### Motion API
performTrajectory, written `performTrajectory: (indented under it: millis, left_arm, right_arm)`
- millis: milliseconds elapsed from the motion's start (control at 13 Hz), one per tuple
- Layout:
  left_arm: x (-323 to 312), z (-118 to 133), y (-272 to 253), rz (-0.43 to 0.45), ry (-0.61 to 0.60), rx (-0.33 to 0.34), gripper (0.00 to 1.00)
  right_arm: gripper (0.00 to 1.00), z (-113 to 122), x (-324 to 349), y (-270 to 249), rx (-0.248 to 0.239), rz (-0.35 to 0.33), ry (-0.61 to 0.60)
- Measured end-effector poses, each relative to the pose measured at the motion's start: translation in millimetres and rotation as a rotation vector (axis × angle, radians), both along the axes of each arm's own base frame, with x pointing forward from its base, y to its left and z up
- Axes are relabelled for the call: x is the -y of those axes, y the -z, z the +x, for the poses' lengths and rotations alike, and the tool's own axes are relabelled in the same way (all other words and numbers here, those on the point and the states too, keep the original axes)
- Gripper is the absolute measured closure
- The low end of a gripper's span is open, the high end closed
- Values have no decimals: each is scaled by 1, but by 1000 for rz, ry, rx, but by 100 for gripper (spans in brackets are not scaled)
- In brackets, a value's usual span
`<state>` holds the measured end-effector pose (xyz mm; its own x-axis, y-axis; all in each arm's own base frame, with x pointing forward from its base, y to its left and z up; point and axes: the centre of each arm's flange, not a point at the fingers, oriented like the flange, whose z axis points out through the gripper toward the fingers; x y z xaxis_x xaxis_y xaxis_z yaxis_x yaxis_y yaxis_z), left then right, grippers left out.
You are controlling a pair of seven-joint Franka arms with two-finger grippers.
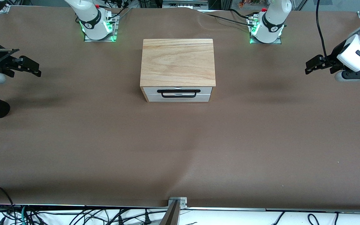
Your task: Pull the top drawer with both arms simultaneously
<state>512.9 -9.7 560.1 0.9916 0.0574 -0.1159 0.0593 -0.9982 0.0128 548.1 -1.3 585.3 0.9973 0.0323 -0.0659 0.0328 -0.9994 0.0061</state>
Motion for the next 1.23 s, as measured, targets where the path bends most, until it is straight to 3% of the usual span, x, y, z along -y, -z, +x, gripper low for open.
performTrajectory:
  millis: [1231]
  left_arm:
    - [0,3,4,-11,-4,15,0]
  right_arm:
    - [0,2,-7,3,-6,1,-13]
